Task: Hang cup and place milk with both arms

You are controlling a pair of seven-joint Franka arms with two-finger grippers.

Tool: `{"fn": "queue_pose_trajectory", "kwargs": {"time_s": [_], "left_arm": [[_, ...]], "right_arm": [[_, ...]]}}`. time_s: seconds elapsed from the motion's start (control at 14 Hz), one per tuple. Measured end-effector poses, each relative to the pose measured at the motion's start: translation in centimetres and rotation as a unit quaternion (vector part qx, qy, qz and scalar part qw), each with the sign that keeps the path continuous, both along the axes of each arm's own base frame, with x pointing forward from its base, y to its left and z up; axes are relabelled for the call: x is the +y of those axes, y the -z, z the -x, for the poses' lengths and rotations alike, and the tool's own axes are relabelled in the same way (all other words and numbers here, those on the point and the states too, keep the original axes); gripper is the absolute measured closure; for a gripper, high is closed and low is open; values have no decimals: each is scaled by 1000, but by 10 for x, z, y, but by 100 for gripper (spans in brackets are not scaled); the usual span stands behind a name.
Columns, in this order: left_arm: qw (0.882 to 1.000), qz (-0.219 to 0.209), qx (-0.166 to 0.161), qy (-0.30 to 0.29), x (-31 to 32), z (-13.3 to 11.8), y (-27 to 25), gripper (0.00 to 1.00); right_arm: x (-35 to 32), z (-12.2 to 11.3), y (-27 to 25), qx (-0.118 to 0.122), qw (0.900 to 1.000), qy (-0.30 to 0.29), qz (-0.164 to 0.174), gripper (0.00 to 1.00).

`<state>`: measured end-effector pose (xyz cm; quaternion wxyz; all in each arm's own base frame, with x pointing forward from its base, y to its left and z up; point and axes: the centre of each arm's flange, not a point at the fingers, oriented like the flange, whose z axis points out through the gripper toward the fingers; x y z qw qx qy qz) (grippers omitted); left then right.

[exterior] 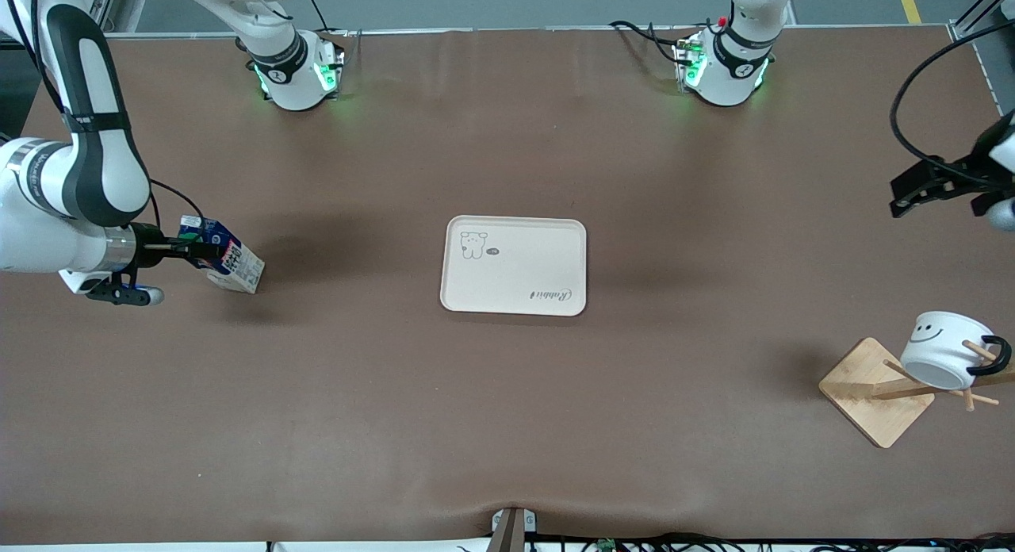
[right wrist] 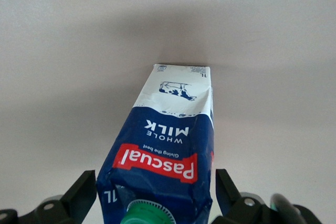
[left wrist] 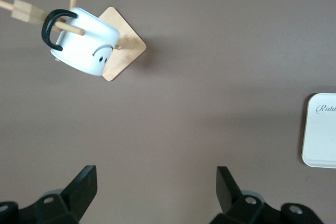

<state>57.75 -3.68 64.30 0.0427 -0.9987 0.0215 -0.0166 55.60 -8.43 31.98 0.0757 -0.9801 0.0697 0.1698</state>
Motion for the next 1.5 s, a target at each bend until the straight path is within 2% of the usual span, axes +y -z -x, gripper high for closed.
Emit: {"fn": "queue_pose_trajectory", "kwargs": {"time_s": [0.21, 0.36, 0.57, 0.79, 1.0, 1.14, 1.36, 1.5], "left_arm": [[1000, 8, -1, -7, -11, 10, -5, 0], [1000, 13, 0, -14, -8, 18, -8, 0], [1000, 17, 5, -11, -15, 32, -9, 0], [1000, 18, 11, -6, -22, 47, -7, 0], [999, 33, 19, -16, -15, 58, -4, 0], [999, 36, 21, -22, -9, 60, -2, 0], [999, 36, 20, -18, -13, 63, -5, 0], [999, 35, 17, -17, -15, 67, -10, 0]], "right_arm": [[0, -4, -6, -8, 1000, 0, 1, 0], [-2, -17, -25, -30, 1000, -8, 3, 0], [-6, -44, -73, -87, 995, -38, 4, 0], [-8, -77, -138, -161, 985, -53, 21, 0], [9, -105, -207, -221, 966, -102, 88, 0], [25, -116, -240, -253, 954, -118, 105, 0], [31, -118, -265, -274, 949, -116, 100, 0], [36, -113, -277, -272, 950, -119, 97, 0]]}}
